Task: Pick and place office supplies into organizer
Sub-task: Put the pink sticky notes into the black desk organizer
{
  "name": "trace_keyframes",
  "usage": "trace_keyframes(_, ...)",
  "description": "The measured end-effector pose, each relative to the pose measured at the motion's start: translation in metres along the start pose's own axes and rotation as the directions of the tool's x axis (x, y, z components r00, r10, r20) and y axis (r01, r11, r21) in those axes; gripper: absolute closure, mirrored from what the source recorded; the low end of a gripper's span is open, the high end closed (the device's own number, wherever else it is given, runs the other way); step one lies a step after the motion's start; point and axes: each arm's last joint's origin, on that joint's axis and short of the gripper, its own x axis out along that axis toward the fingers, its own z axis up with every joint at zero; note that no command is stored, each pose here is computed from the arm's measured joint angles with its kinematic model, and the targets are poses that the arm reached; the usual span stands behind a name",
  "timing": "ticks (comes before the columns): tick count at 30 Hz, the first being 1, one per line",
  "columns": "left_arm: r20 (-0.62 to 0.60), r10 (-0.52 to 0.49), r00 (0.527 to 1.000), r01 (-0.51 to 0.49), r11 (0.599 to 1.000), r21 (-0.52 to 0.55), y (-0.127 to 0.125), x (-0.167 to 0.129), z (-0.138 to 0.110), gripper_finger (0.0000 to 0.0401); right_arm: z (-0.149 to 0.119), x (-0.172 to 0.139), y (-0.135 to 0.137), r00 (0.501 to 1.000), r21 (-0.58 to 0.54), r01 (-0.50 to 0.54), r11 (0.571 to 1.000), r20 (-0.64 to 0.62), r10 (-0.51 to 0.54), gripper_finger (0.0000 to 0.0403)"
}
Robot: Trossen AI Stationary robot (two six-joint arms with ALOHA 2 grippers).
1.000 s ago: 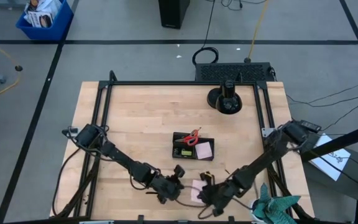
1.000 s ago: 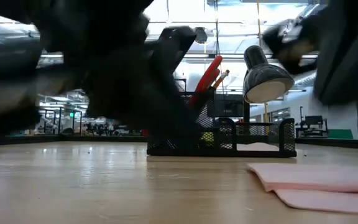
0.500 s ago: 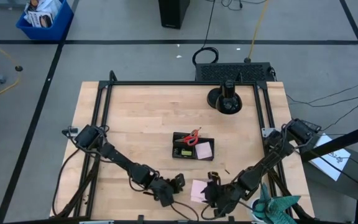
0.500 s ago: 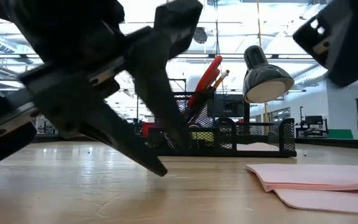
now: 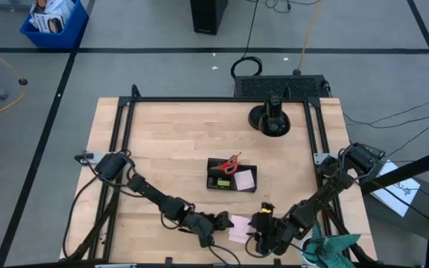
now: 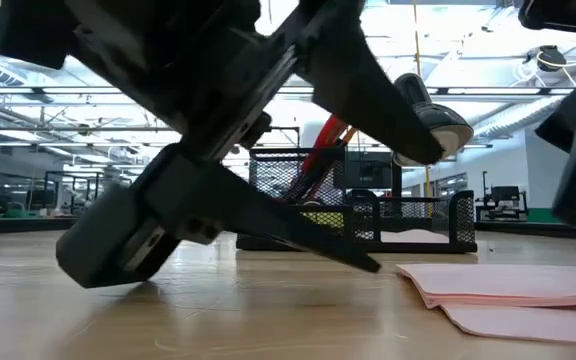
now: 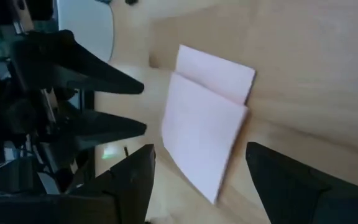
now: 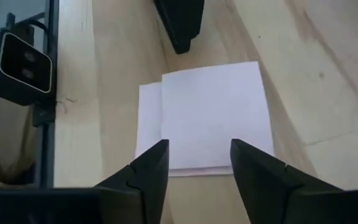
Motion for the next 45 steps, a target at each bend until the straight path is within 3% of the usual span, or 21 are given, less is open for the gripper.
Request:
trace_keyframes(13,0.061,-0.142,0.988,0.146,0.987,-0.063,0.003,0.007,-0.010,0.0144,-0.013,0.003,-0.014,0.999,0.162,0.038,0.986,-0.025,-0.034,0.0255)
trace_keyframes(23,0.109,-0.167,0.980,0.176,0.981,-0.083,0.006,0.012,-0.021,0.0144,-0.009,0.018,-0.026,0.994,0.138,-0.083,0.987,0.082,0.072,0.0262)
trace_keyframes(39,0.132,-0.170,0.977,0.183,0.979,-0.091,0.003,0.020,-0.027,0.0144,-0.007,0.035,-0.031,0.991,0.090,-0.116,0.989,0.078,0.109,0.0269)
trace_keyframes(45,0.188,-0.198,0.962,0.222,0.968,-0.115,0.002,0.020,-0.028,0.0177,-0.006,0.037,-0.034,0.992,0.106,-0.110,0.988,0.074,0.102,0.0269)
